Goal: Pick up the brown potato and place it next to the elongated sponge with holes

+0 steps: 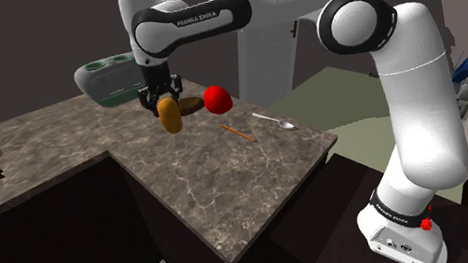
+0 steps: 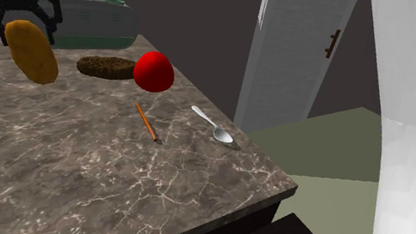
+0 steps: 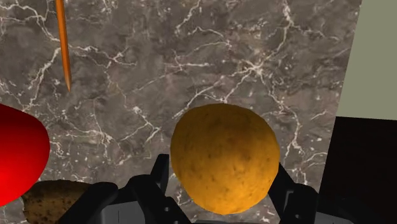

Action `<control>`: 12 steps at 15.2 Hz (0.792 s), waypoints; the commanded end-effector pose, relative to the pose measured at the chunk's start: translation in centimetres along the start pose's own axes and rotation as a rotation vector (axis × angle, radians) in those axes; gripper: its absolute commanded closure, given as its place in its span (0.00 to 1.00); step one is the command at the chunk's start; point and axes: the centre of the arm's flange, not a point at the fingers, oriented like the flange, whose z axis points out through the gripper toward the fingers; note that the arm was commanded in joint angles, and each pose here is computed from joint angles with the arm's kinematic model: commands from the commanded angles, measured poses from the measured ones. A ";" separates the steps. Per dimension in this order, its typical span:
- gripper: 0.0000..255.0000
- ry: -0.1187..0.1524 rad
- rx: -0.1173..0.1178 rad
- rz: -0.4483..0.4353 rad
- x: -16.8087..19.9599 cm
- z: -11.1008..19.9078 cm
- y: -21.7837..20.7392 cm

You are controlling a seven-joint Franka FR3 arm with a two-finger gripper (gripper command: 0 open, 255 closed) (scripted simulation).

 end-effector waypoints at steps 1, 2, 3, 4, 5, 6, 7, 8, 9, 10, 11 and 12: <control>1.00 0.001 0.000 0.001 0.1 1.0 -0.2; 1.00 0.001 0.000 0.001 0.1 1.5 -0.2; 1.00 0.001 0.000 0.001 0.0 2.0 -0.3; 1.00 0.001 0.000 0.001 0.0 2.5 -0.3; 1.00 0.001 0.000 0.001 0.0 3.1 -0.3; 1.00 0.001 0.000 0.001 0.0 3.6 -0.3; 1.00 0.001 0.000 0.001 0.0 4.1 -0.4; 1.00 0.001 0.000 0.001 -0.1 4.6 -0.4; 1.00 0.001 0.000 0.001 -0.1 5.2 -0.4; 1.00 0.001 0.000 0.001 -0.1 5.7 -0.5; 1.00 0.001 0.000 0.001 -0.1 6.2 -0.5; 1.00 0.001 0.000 0.001 -0.2 6.8 -0.5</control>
